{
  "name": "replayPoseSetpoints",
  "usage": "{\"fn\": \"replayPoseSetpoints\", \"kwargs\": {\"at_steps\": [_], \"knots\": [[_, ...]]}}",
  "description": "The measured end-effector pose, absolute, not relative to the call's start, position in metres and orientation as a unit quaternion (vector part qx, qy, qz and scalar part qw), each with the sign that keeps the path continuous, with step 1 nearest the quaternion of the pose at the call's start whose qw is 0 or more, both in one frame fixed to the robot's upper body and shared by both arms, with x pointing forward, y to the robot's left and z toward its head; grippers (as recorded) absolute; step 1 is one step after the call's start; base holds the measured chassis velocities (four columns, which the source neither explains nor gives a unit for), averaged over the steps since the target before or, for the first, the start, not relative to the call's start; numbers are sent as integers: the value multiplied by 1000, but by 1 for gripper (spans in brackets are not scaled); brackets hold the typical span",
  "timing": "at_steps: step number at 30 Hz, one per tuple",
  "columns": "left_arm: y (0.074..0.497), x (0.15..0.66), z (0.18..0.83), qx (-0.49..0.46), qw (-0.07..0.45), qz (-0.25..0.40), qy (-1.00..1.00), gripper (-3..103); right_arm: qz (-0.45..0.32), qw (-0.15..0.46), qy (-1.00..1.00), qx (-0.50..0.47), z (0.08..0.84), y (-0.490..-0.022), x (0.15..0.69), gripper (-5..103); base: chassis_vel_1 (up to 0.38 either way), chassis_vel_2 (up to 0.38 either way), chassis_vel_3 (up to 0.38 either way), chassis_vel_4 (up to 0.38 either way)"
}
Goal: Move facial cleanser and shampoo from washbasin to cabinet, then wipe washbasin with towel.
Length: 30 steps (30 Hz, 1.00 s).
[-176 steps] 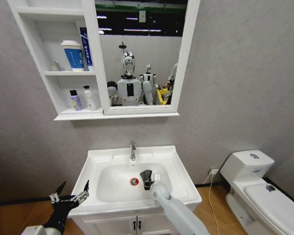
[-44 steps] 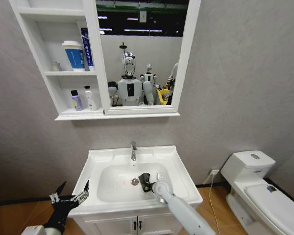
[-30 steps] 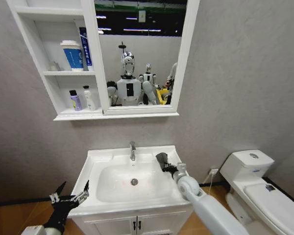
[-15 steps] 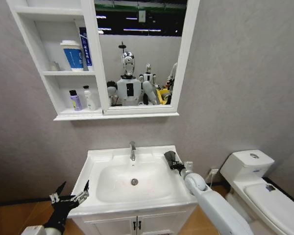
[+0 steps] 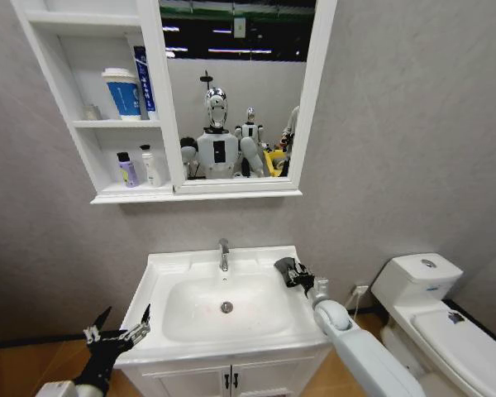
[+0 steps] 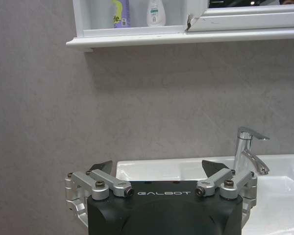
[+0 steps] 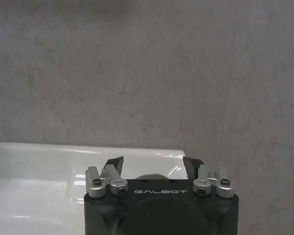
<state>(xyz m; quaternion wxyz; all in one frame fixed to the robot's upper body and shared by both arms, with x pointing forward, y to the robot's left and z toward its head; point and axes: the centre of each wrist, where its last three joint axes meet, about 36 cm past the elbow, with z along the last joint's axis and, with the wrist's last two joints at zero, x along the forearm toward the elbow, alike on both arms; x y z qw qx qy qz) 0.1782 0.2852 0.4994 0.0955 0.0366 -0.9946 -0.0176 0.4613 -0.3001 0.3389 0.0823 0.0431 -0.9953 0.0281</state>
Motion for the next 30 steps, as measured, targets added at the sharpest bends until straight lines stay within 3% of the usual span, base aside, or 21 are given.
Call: {"fn": "replayPoseSetpoints", "kwargs": {"at_steps": [5, 6, 8, 9, 11, 12, 17, 30], "knots": [[285, 178, 499, 37, 96, -18, -995, 100, 52, 23, -998, 38, 372, -310, 411, 89, 0, 0, 0, 0], [285, 178, 499, 37, 96, -18, -995, 100, 52, 23, -998, 38, 372, -310, 411, 89, 0, 0, 0, 0], [285, 178, 499, 37, 96, -18, -995, 100, 60, 22, -998, 24, 381, -316, 359, 98, 0, 0, 0, 0], [285, 178, 499, 37, 96, -18, -995, 100, 60, 22, -998, 24, 381, -316, 359, 98, 0, 0, 0, 0], [285, 178, 499, 37, 96, -18, -995, 100, 71, 22, -997, 6, 392, -316, 295, 100, 0, 0, 0, 0], [285, 178, 499, 37, 96, -18, -995, 100, 71, 22, -997, 6, 392, -316, 295, 100, 0, 0, 0, 0], [285, 178, 499, 37, 96, -18, -995, 100, 47, 53, -997, -40, 421, -279, 178, 100, 0, 0, 0, 0], [285, 178, 499, 37, 96, -18, -995, 100, 47, 58, -994, -80, 464, -248, 140, 100, 0, 0, 0, 0]]}}
